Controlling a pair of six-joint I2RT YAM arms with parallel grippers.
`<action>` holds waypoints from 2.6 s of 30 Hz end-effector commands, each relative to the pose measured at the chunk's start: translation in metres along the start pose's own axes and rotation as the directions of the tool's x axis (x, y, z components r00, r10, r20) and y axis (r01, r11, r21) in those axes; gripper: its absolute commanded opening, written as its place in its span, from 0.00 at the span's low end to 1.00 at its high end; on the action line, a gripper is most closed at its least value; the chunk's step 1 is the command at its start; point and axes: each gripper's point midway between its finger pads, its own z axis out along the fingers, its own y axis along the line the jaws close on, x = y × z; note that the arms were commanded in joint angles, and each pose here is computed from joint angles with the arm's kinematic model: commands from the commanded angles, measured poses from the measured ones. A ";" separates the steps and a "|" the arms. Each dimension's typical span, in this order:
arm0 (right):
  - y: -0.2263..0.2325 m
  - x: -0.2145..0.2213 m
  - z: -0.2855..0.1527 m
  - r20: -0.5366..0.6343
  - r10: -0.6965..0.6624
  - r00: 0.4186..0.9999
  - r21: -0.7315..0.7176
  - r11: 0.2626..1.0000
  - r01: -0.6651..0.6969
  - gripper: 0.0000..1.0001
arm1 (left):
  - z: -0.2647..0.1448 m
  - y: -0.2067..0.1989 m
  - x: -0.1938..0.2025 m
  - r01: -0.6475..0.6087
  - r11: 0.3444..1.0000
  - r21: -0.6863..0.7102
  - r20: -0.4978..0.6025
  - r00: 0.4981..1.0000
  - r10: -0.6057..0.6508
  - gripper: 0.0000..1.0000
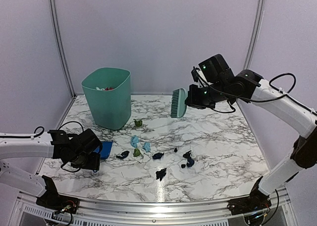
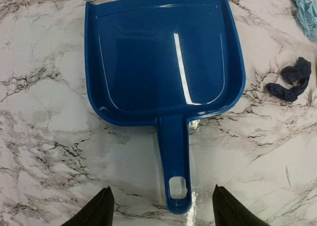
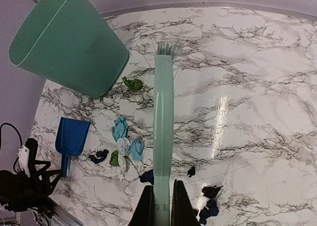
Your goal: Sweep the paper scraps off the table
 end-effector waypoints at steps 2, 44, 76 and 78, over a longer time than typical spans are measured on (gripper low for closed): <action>0.002 -0.009 -0.006 0.032 -0.001 0.999 -0.009 1.000 0.001 0.00 | 0.009 0.007 -0.011 0.012 0.999 0.035 0.171 0.985 -0.017 0.71; -0.002 -0.003 -0.001 0.027 0.046 0.999 -0.007 0.999 -0.046 0.00 | 0.033 -0.014 -0.007 -0.073 0.997 0.039 0.381 0.923 0.053 0.14; 0.083 -0.053 0.124 -0.064 0.510 0.858 -0.300 0.810 -0.504 0.00 | -0.133 -0.030 -0.056 -0.239 0.942 0.236 0.410 0.903 0.127 0.03; 0.089 -0.054 0.139 -0.096 0.531 0.842 -0.319 0.784 -0.532 0.00 | -0.141 -0.031 -0.057 -0.252 0.934 0.252 0.418 0.899 0.129 0.03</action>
